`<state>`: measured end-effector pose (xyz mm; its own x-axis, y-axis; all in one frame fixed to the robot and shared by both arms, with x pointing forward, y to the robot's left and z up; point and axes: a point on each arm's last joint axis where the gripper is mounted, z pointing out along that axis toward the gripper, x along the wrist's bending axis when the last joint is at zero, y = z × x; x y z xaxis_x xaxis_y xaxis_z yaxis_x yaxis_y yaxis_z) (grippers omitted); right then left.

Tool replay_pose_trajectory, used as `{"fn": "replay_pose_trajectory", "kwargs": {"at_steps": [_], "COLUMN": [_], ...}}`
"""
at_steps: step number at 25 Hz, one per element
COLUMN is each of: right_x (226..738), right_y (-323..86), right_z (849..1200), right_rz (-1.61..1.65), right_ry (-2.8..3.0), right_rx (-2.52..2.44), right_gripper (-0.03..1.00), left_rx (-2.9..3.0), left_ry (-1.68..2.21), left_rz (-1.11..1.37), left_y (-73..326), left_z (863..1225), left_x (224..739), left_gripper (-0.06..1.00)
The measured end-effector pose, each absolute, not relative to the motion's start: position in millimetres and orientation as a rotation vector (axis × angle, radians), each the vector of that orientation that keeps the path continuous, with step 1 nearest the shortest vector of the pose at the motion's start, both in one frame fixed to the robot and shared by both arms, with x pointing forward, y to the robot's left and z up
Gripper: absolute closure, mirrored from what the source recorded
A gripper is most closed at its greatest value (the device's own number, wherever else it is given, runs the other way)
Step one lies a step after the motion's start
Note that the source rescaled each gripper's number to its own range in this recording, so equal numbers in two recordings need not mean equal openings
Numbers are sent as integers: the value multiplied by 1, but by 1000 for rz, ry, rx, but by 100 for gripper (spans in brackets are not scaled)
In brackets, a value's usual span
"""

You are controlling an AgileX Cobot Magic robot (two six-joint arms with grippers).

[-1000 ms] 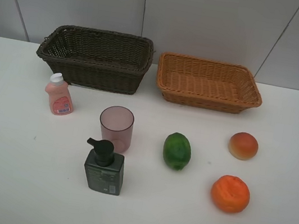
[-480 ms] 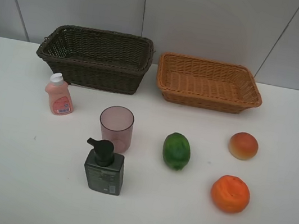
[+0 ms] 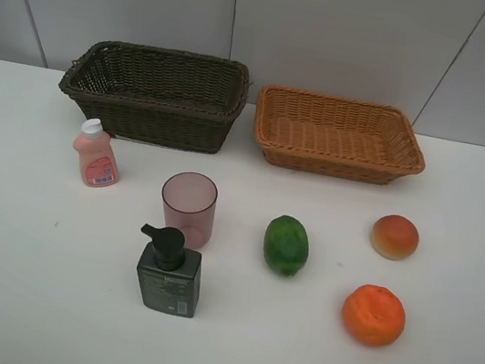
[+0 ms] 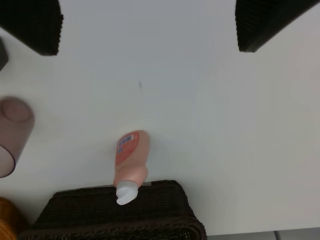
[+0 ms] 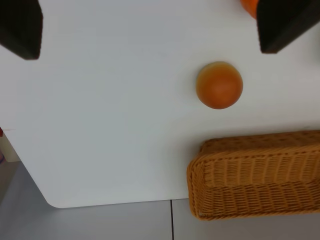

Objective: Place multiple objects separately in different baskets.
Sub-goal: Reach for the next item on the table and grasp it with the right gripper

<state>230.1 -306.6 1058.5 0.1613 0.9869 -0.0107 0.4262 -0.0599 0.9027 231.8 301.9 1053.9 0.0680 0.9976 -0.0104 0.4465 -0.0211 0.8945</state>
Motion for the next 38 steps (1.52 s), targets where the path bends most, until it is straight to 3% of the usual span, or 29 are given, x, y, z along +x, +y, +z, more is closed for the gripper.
{"fn": "replay_pose_trajectory", "kwargs": {"at_steps": [38], "right_x": [230], "right_y": [-307], "right_z": [1059], "right_rz": [862], "right_ry": [1385], "right_rx": [1618], "right_gripper": [17], "left_rx": [1577], "left_ry": [1482], "left_rz": [906], "left_y": [302], "left_z": [1054], "left_x": [232], "left_gripper": [5]}}
